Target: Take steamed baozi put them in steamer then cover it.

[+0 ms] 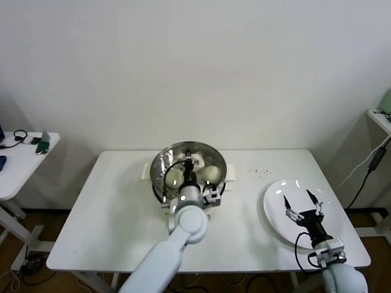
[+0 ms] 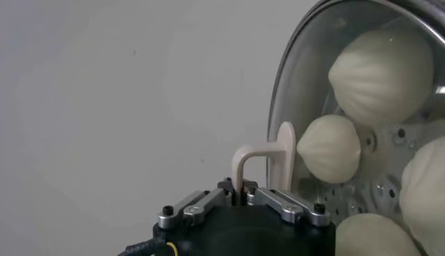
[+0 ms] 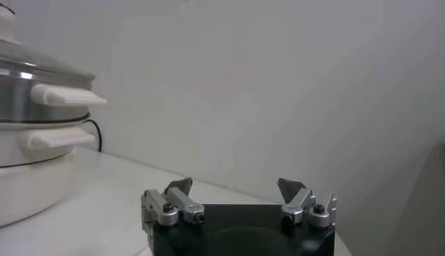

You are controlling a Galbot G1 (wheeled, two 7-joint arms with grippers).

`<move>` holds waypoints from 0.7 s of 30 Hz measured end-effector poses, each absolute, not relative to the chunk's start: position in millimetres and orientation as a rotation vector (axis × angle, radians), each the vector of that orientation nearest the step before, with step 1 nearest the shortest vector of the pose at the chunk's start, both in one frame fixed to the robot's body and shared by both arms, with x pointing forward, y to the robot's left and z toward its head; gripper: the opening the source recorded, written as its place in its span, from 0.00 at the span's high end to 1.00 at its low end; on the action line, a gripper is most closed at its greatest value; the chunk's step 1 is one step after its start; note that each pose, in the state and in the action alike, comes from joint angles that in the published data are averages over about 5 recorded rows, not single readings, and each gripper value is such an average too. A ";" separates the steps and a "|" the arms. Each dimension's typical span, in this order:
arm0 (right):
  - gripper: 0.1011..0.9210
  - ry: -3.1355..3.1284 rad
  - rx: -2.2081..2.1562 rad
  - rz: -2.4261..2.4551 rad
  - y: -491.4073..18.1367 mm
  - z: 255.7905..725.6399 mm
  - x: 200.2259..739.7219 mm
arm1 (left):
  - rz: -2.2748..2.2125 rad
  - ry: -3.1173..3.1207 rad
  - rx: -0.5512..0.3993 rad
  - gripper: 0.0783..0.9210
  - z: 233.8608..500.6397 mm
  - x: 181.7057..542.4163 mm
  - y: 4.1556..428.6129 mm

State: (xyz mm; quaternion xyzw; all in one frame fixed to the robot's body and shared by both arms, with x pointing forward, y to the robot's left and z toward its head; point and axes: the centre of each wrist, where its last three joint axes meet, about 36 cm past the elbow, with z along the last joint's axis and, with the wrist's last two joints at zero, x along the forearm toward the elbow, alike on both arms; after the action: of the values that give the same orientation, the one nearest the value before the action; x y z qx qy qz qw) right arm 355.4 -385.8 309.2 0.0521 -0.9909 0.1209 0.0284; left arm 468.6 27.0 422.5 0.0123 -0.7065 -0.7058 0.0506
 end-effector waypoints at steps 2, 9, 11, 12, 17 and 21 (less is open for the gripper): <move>0.12 -3.057 0.160 0.372 -386.6 309.2 355.3 | -2.145 -2.152 0.037 0.90 422.5 468.4 27.1; 0.12 -3.052 0.156 0.369 -389.5 310.0 355.0 | -2.138 -2.160 0.025 0.71 424.1 465.2 31.3; 0.12 -3.049 0.156 0.363 -389.7 309.9 354.8 | -2.137 -2.164 0.021 0.65 424.7 463.1 33.6; 0.12 -3.048 0.156 0.360 -389.7 309.9 354.7 | -2.137 -2.166 0.020 0.61 425.3 462.0 34.9; 0.12 -3.042 0.158 0.353 -389.6 309.9 354.8 | -2.132 -2.183 0.013 0.44 429.7 456.5 43.1; 0.12 -3.038 0.159 0.351 -389.7 310.1 356.0 | -2.118 -2.203 0.003 0.30 435.4 451.1 53.0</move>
State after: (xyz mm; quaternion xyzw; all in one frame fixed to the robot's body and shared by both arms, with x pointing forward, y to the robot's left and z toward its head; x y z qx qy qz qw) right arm 356.0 -389.7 310.1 0.0518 -0.9913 0.1147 0.0398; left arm 451.1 53.0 435.4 0.0011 -0.7201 -0.6925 0.0428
